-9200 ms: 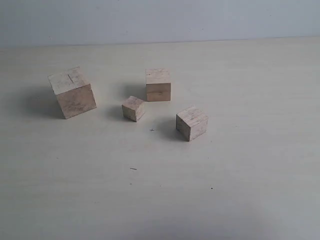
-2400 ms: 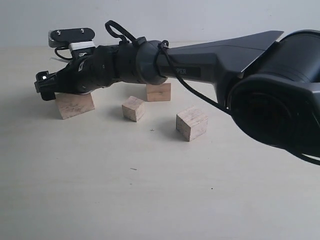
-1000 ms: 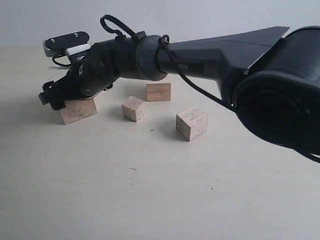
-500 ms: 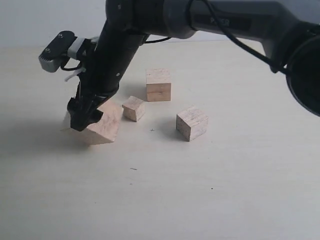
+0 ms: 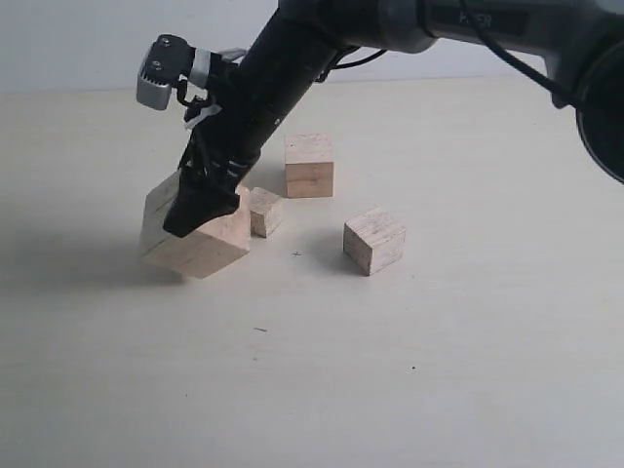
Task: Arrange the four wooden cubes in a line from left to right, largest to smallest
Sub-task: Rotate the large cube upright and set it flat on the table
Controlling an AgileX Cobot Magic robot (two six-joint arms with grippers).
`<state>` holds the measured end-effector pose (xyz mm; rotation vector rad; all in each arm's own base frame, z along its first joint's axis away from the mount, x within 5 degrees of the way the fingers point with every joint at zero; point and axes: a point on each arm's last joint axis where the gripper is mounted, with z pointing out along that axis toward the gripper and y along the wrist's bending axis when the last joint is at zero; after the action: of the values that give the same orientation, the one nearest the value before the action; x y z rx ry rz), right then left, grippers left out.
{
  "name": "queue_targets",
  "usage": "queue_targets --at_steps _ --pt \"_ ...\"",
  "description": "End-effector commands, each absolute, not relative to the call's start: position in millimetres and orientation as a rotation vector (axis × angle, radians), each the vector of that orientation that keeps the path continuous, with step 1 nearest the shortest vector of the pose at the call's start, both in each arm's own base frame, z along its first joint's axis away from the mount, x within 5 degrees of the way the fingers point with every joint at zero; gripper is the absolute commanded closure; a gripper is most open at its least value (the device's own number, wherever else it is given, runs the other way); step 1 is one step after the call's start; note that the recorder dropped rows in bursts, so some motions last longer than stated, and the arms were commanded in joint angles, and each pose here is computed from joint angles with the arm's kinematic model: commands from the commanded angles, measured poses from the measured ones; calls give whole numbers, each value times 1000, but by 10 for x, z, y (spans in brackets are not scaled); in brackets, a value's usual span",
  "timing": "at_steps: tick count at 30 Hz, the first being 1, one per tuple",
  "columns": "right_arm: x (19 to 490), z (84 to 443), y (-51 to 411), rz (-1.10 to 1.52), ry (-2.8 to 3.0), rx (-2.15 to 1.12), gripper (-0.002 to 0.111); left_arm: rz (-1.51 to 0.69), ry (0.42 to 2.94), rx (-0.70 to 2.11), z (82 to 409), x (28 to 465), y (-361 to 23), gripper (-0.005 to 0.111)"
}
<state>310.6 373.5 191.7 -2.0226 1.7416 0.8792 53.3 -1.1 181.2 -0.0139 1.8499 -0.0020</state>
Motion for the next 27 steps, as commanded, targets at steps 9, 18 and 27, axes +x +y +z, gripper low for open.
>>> queue_targets --at_steps 9,18,27 --pt "3088 1600 3842 1117 1524 -2046 108 -7 1836 -21 1814 533 -10 107" --pt "3373 1447 3665 1042 1579 -1975 108 -7 1836 -21 1814 533 -10 107" --pt "3551 1315 3503 978 1467 -2017 108 -7 1836 -21 1814 533 -10 107"
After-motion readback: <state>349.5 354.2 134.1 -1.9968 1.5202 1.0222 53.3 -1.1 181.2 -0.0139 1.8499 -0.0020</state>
